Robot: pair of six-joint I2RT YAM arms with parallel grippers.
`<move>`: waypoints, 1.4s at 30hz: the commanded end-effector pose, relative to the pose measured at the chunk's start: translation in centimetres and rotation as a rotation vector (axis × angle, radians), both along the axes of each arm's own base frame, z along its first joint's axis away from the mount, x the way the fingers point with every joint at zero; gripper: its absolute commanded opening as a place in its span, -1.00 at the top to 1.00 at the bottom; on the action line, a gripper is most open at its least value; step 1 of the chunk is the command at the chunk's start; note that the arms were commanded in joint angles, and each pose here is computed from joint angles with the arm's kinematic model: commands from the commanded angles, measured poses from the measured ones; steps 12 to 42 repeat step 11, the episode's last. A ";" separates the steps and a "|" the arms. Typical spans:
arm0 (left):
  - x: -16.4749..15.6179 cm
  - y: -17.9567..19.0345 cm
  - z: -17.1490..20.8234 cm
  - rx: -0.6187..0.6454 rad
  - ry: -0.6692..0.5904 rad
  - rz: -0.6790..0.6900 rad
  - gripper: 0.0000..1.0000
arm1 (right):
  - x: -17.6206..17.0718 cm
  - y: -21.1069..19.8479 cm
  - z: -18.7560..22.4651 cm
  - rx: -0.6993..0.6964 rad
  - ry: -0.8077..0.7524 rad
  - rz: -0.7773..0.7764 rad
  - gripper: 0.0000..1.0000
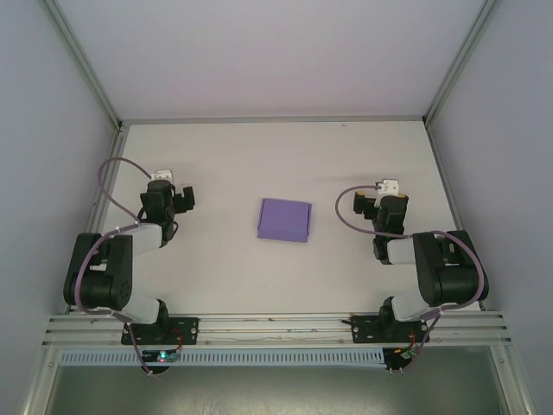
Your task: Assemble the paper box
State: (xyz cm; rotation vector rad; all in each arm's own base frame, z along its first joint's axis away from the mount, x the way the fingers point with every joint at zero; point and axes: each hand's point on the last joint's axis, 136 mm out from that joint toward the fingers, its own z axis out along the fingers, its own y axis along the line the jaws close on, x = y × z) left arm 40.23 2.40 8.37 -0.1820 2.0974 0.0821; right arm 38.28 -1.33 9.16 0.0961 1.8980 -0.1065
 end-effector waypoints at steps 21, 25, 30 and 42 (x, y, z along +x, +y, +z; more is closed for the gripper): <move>-0.7 -0.3 0.5 0.016 -0.161 -0.025 -0.99 | 0.9 0.7 2.2 0.007 -0.075 0.046 -0.97; -0.7 -0.3 0.5 0.016 -0.161 -0.025 -0.99 | 0.9 0.7 2.2 0.007 -0.075 0.046 -0.97; -0.7 -0.3 0.5 0.016 -0.161 -0.025 -0.99 | 0.9 0.7 2.2 0.007 -0.075 0.046 -0.97; -0.7 -0.3 0.5 0.016 -0.161 -0.025 -0.99 | 0.9 0.7 2.2 0.007 -0.075 0.046 -0.97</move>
